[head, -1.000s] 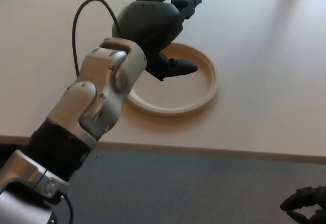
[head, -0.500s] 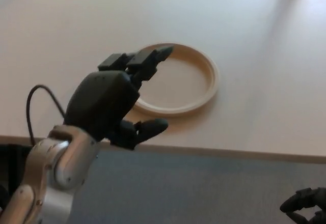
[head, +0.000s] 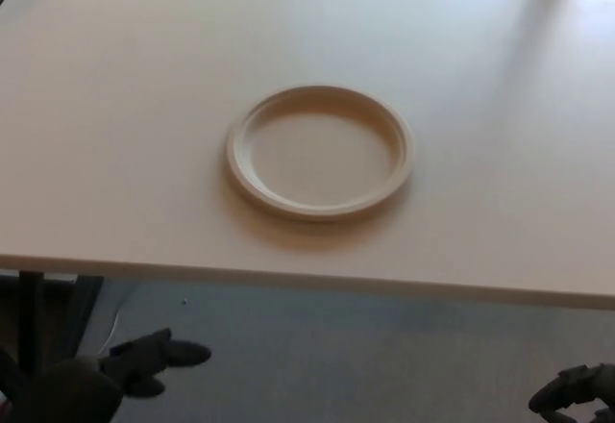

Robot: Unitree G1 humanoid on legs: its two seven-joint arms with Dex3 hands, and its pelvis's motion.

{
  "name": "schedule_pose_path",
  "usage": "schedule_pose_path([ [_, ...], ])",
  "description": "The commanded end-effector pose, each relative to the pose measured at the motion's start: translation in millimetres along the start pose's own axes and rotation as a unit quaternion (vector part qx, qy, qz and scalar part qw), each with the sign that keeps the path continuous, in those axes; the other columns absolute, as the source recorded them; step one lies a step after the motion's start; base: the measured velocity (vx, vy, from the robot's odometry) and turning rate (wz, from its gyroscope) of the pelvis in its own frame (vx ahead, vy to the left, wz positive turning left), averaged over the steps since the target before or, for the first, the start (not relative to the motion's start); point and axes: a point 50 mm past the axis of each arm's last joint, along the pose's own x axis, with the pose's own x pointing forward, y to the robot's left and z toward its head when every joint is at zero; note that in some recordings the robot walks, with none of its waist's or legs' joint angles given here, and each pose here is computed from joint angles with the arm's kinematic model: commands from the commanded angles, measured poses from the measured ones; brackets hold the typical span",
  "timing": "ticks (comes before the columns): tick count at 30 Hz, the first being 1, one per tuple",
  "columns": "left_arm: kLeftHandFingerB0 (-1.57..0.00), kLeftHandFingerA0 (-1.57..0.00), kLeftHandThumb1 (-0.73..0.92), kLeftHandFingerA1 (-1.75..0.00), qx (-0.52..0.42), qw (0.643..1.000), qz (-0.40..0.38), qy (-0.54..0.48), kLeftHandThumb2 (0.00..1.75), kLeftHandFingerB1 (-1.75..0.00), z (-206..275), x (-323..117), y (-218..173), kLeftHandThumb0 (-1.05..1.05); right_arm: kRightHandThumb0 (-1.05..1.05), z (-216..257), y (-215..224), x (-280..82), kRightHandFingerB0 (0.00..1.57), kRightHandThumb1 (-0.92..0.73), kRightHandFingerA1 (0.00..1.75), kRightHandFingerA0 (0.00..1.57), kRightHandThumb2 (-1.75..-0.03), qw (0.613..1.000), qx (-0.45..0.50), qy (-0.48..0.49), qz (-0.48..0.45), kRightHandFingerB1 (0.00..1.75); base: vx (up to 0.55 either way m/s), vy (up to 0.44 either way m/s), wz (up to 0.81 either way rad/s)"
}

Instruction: A person passes a plate to the robot and the robot grabs it with its left hand and places it at the centre of the table infront of it

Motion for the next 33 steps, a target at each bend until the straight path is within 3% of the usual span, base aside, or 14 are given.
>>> schedule_pose_path([
  [1, -0.48, -0.72, 0.5, -0.64, -0.021, 0.999, -0.036, 0.031, 0.89, -0.53, -60, -18, -23, -0.55, -0.68, -27, 15, -7, 0.56, -0.78, 0.65, 0.67, -0.63, 0.998, 0.019, 0.052, -0.001, 0.54, 0.0, 0.0, 0.0],
  [10, -0.52, -0.62, 0.61, -0.44, 0.003, 0.993, -0.035, 0.115, 0.59, -0.4, -103, 0, -39, -0.56, -0.68, -24, 10, -6, 0.56, -0.79, 0.64, 0.65, -0.63, 0.998, 0.02, 0.051, -0.011, 0.54, 0.0, 0.0, 0.0],
  [14, -0.25, -0.3, 0.55, -0.48, 0.024, 0.981, -0.03, 0.191, 0.9, -0.45, -123, 11, -36, -0.66, -0.68, -24, 4, -7, 0.52, -0.8, 0.61, 0.64, -0.64, 0.999, 0.015, 0.047, -0.02, 0.52, 0.0, 0.0, 0.0],
  [15, -0.22, -0.34, 0.58, -0.51, 0.029, 0.977, -0.029, 0.207, 0.92, -0.43, -127, 13, -35, -0.7, -0.71, -25, 5, -8, 0.52, -0.6, 0.67, 0.58, -0.97, 0.999, 0.013, 0.048, -0.02, 0.62, 0.0, 0.0, 0.0],
  [16, -0.22, -0.34, 0.58, -0.51, 0.035, 0.977, -0.026, 0.21, 0.92, -0.43, -129, 14, -34, -0.7, -0.71, -26, 6, -8, 0.52, -0.6, 0.67, 0.58, -0.97, 0.998, 0.012, 0.049, -0.022, 0.62, 0.0, 0.0, 0.0],
  [17, -0.32, -0.34, 0.68, -0.34, 0.036, 0.974, -0.024, 0.221, 0.61, -0.31, -133, 15, -33, -0.64, -0.69, -27, 7, -8, 0.55, -0.8, 0.62, 0.64, -0.64, 0.999, 0.013, 0.049, -0.021, 0.53, 0.0, 0.0, 0.0],
  [25, -0.27, -0.32, 0.82, -0.34, -0.001, 0.938, -0.016, 0.345, 0.65, -0.3, -168, 7, -31, -0.64, -0.68, -28, 13, -8, 0.5, -0.78, 0.63, 0.59, -0.63, 0.998, 0.043, 0.051, -0.021, 0.53, 0.0, 0.0, 0.0],
  [26, -0.27, -0.31, 0.81, -0.35, -0.022, 0.937, -0.02, 0.348, 0.65, -0.3, -169, 8, -31, -0.66, -0.69, -28, 12, -8, 0.46, -0.6, 0.69, 0.57, -0.98, 0.997, 0.044, 0.051, -0.023, 0.61, 0.0, 0.0, 0.0],
  [27, -0.27, -0.31, 0.81, -0.35, -0.047, 0.935, -0.024, 0.35, 0.65, -0.3, -169, 9, -31, -0.66, -0.69, -28, 11, -8, 0.46, -0.6, 0.69, 0.57, -0.98, 0.997, 0.045, 0.05, -0.025, 0.61, 0.0, 0.0, 0.0],
  [28, -0.27, -0.33, 0.8, -0.35, -0.058, 0.934, -0.025, 0.351, 0.64, -0.31, -170, 8, -31, -0.65, -0.68, -28, 11, -8, 0.5, -0.79, 0.66, 0.63, -0.64, 0.998, 0.042, 0.05, -0.024, 0.52, 0.0, 0.0, 0.0],
  [29, -0.27, -0.33, 0.8, -0.34, -0.068, 0.933, -0.027, 0.353, 0.64, -0.31, -170, 8, -32, -0.63, -0.69, -28, 11, -8, 0.45, -0.6, 0.68, 0.54, -0.97, 0.998, 0.042, 0.05, -0.024, 0.6, 0.0, 0.0, 0.0],
  [30, -0.27, -0.33, 0.8, -0.34, -0.077, 0.932, -0.029, 0.354, 0.64, -0.31, -170, 8, -33, -0.63, -0.69, -28, 11, -8, 0.45, -0.6, 0.68, 0.54, -0.97, 0.998, 0.043, 0.05, -0.024, 0.6, 0.0, 0.0, 0.0],
  [31, -0.26, -0.32, 0.8, -0.35, -0.082, 0.931, -0.03, 0.355, 0.64, -0.3, -170, 7, -33, -0.63, -0.69, -27, 11, -8, 0.48, -0.78, 0.63, 0.58, -0.63, 0.998, 0.042, 0.049, -0.024, 0.52, 0.0, 0.0, 0.0],
  [33, -0.24, -0.31, 0.78, -0.34, -0.092, 0.931, -0.033, 0.352, 0.64, -0.29, -170, 9, -32, -0.63, -0.69, -28, 11, -9, 0.48, -0.79, 0.64, 0.59, -0.64, 0.997, 0.042, 0.05, -0.026, 0.52, 0.0, 0.0, 0.0],
])
